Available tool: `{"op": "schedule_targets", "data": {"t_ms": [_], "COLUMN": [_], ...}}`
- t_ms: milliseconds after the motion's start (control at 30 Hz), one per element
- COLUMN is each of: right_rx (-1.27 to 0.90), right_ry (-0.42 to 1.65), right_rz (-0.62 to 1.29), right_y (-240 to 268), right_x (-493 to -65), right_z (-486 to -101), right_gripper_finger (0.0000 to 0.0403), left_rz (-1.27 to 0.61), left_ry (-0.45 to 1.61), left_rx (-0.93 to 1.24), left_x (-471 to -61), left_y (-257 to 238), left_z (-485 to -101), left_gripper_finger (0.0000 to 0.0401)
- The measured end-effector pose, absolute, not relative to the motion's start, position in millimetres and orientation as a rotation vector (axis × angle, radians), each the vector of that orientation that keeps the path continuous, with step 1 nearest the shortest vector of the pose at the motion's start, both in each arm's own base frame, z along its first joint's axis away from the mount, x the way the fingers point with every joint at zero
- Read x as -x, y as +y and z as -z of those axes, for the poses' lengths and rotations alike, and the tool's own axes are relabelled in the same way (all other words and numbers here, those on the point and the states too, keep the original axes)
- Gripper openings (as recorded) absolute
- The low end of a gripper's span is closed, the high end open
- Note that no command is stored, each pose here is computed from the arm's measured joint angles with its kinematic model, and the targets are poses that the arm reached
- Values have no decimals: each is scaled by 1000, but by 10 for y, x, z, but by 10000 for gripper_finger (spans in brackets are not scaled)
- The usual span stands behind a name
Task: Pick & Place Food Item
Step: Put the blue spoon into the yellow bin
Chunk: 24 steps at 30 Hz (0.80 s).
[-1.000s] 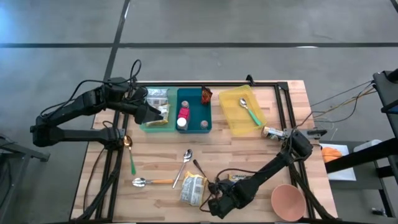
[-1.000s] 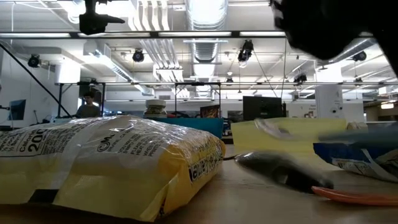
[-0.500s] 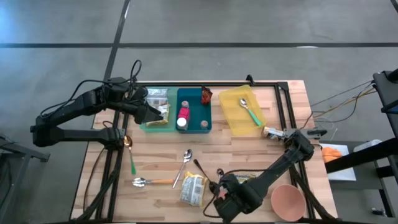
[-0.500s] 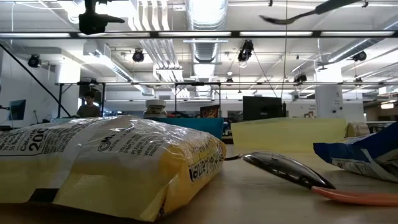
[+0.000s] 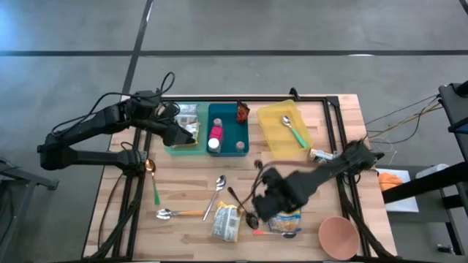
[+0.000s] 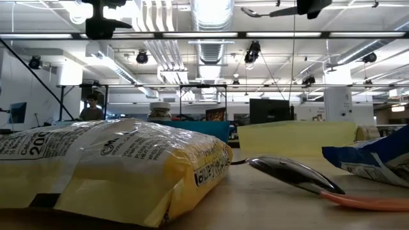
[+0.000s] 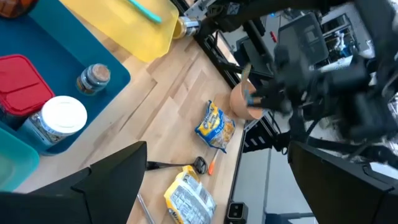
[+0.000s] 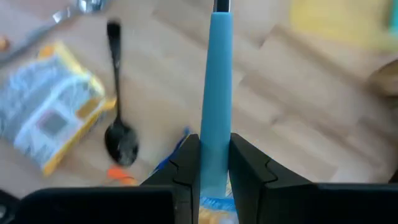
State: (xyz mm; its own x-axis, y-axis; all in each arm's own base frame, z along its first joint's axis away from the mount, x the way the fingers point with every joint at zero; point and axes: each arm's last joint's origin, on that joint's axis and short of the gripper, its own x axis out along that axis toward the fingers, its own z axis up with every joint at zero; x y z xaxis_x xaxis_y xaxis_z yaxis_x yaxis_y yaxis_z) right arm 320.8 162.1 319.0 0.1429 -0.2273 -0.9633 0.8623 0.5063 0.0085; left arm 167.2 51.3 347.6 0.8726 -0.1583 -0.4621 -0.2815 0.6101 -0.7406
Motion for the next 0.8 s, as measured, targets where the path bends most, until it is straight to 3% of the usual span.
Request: {"op": "schedule_targets", "data": {"t_ms": [367, 600, 800], "right_rx": [-727, -816, -795], "right_ry": [1053, 938, 998], "right_rz": [916, 824, 820], "right_y": [388, -371, -969], "right_x": [-2629, -2355, -2125], "right_z": [-3400, -3216, -2969], "right_gripper_finger": [49, 49, 49], "left_rz": [-47, -56, -108], "left_ry": [456, 445, 423], "left_rx": [892, 924, 951], "left_x": [-1726, -1730, -1734], "left_y": [533, 536, 551], "left_z": [-3531, -3541, -3545], "left_gripper_finger": [397, 397, 397]}}
